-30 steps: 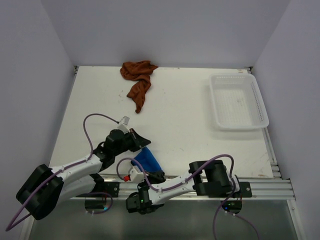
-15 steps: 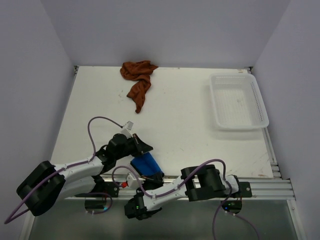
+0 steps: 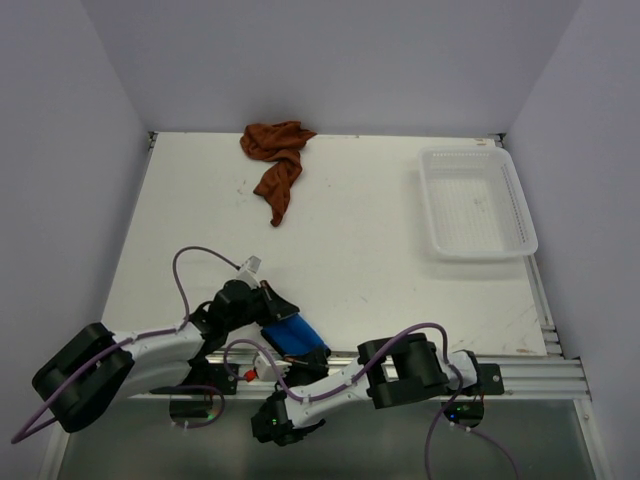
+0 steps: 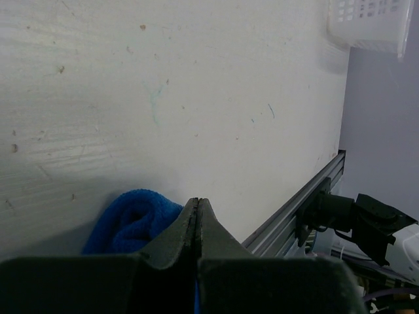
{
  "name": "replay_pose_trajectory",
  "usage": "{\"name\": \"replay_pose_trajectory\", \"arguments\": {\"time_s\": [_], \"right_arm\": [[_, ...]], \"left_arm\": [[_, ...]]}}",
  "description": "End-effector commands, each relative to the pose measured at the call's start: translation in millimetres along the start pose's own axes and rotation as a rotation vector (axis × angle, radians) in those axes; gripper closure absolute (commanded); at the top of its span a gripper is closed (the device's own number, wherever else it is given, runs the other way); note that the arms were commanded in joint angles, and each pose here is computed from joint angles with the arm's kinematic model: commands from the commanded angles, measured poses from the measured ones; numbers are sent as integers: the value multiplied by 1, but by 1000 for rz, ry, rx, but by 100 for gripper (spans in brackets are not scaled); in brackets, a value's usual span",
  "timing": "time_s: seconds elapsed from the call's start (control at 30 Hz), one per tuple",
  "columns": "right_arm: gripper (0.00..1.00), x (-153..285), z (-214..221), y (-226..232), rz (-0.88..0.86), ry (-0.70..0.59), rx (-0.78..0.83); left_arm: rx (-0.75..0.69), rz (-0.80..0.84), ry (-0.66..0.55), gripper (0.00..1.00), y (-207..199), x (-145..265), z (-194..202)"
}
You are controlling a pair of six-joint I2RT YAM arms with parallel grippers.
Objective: Roll the towels
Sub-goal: Roll the towel
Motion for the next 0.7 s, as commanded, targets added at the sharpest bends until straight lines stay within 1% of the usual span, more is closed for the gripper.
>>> {"name": "replay_pose_trajectory", "arguments": {"time_s": [0.0, 0.17, 0.23, 0.27, 0.3, 0.37, 0.47, 0.5, 0.57, 0.6, 0.63, 0.67], "right_arm": [[98, 5, -9, -3, 7, -30, -42], [98, 5, -9, -2, 6, -30, -32], [94, 5, -9, -1, 5, -29, -27], [91, 5, -8, -2, 6, -29, -24], [85, 5, -9, -2, 6, -29, -26], [81, 6, -8, -3, 6, -27, -29], [72, 8, -11, -7, 1, -31, -57], [64, 10, -14, -10, -7, -34, -81], [60, 11, -14, -12, -22, -36, -113], [55, 12, -16, -13, -30, -36, -130], [53, 13, -17, -17, -42, -36, -149], [51, 14, -18, -14, -61, -32, -171]], "left_arm": [[10, -2, -33, 100, 5, 3, 1], [15, -5, -45, 100, 6, 4, 1], [16, -15, -54, 100, 7, 5, -1], [17, -22, -53, 100, 10, 5, 1], [18, -23, -53, 100, 10, 6, 2], [22, -31, -70, 100, 12, 6, 1], [2, -43, -98, 100, 12, 7, -5], [-6, -50, -96, 100, 13, 8, -3], [-17, -40, -108, 100, 10, 9, -5], [-21, -39, -104, 100, 9, 9, -4], [-26, -59, -131, 100, 13, 9, -7], [-28, -62, -130, 100, 14, 9, -7]]}}
Point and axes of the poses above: each gripper's point midway between its finger pads, its own x axis back along the fingers, its own y axis along the line the jaws close on, z = x × y, the point moved 1 cm from there along x, back along the fingers, and after that the axes turned 15 degrees about -x, right-handed, at the moved point
